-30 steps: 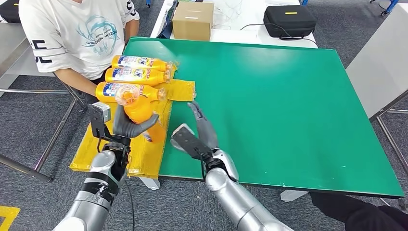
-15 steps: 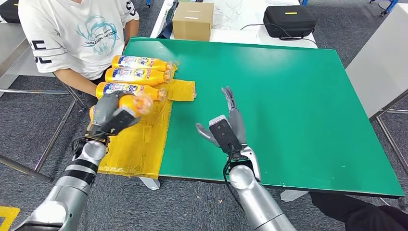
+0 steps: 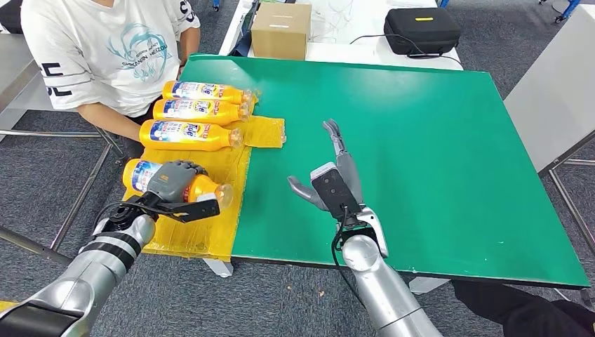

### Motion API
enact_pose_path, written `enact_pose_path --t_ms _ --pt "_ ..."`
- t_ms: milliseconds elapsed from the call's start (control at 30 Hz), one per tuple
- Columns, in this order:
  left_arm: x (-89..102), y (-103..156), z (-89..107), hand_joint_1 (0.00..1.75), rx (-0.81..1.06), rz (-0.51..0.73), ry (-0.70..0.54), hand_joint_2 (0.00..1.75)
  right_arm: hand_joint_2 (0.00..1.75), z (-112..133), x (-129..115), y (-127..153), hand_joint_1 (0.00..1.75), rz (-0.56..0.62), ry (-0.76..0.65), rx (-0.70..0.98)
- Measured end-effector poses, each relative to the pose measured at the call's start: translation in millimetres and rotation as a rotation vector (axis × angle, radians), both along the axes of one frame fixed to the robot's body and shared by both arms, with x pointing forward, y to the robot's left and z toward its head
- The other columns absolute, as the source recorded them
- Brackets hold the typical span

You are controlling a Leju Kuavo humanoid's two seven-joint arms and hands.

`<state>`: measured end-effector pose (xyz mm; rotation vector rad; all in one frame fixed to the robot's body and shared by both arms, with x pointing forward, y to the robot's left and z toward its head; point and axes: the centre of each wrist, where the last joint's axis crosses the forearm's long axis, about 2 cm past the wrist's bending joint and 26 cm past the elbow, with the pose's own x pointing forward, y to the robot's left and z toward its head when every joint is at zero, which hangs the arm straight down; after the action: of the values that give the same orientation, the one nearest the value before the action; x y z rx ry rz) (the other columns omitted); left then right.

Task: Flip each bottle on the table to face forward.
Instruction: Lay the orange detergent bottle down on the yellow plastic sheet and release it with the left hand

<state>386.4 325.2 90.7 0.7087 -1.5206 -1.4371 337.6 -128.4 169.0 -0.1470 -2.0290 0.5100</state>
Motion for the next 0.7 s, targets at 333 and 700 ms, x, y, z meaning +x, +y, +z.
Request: enact_pose_path --t_ms 333,700 --pt "2.7 1 -4.4 1.75 0.146 -0.04 0.059 1.75 1.75 7 5 2 0.0 0.023 -0.009 -0.004" --pt "13.0 -4 2.9 1.19 0.25 -0.086 0.119 1.75 1.75 14 9 10 0.0 0.07 -0.011 -0.013"
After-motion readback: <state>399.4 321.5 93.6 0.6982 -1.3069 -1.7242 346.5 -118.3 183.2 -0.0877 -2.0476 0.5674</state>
